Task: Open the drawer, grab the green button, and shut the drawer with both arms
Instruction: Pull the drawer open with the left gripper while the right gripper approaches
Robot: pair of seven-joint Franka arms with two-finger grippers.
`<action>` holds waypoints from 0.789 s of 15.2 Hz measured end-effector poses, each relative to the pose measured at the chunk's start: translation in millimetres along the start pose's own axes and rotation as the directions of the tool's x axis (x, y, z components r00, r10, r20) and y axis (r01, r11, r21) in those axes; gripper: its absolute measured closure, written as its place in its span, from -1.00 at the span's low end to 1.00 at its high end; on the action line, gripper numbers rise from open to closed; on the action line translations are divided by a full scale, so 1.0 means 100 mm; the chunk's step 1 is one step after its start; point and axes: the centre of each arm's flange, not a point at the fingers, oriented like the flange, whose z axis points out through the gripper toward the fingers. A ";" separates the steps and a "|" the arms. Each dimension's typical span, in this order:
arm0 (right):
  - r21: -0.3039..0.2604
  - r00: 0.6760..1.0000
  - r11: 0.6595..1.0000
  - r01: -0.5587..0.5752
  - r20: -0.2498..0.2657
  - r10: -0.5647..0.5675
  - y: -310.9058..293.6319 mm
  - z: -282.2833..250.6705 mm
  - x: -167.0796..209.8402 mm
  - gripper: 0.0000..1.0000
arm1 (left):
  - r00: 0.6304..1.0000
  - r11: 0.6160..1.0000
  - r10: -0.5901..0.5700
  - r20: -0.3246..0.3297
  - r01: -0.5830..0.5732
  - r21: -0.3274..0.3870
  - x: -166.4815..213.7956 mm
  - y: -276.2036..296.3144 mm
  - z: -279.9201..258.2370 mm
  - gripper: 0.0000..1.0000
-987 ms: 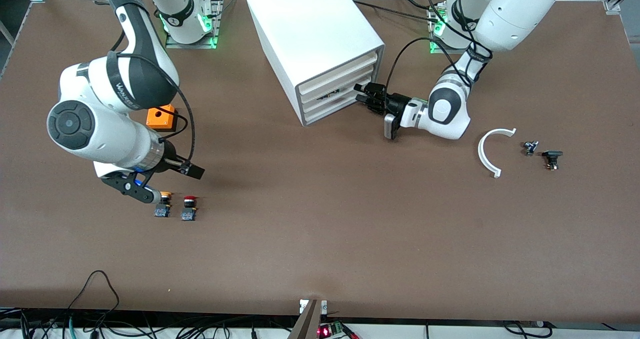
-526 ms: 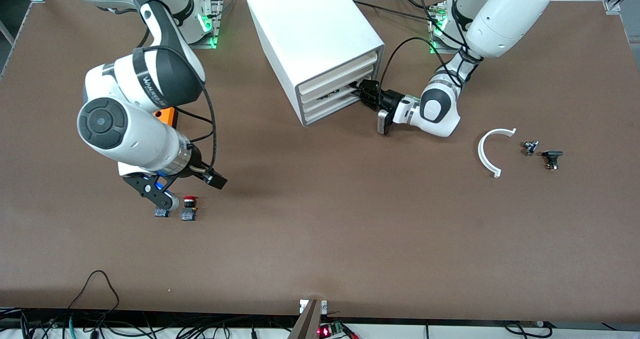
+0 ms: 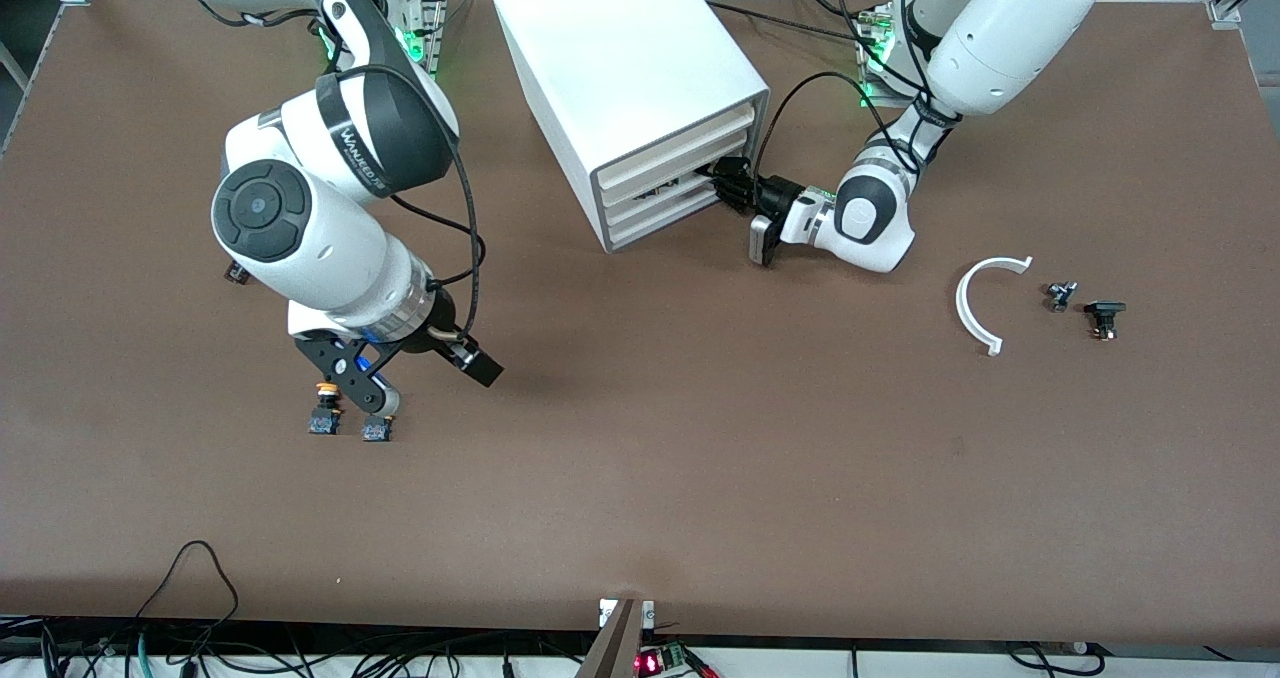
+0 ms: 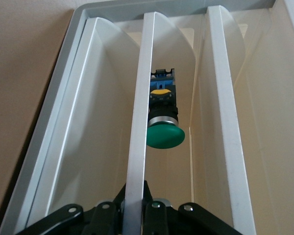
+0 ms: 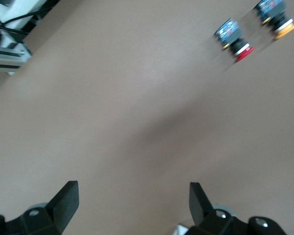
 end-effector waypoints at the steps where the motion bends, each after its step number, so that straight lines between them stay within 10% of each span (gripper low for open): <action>1: 0.023 1.000 1.000 -0.004 0.002 0.004 -0.05 -0.02 -0.05 -1.00 | 1.000 1.000 -0.005 0.000 0.005 -0.001 0.00 0.00 0.00 0.81; 12: 0.147 0.993 0.982 -0.115 0.052 0.109 -0.51 0.02 -0.77 -1.00 | 0.997 0.994 -0.055 -0.061 0.060 0.092 0.51 0.13 -0.95 0.81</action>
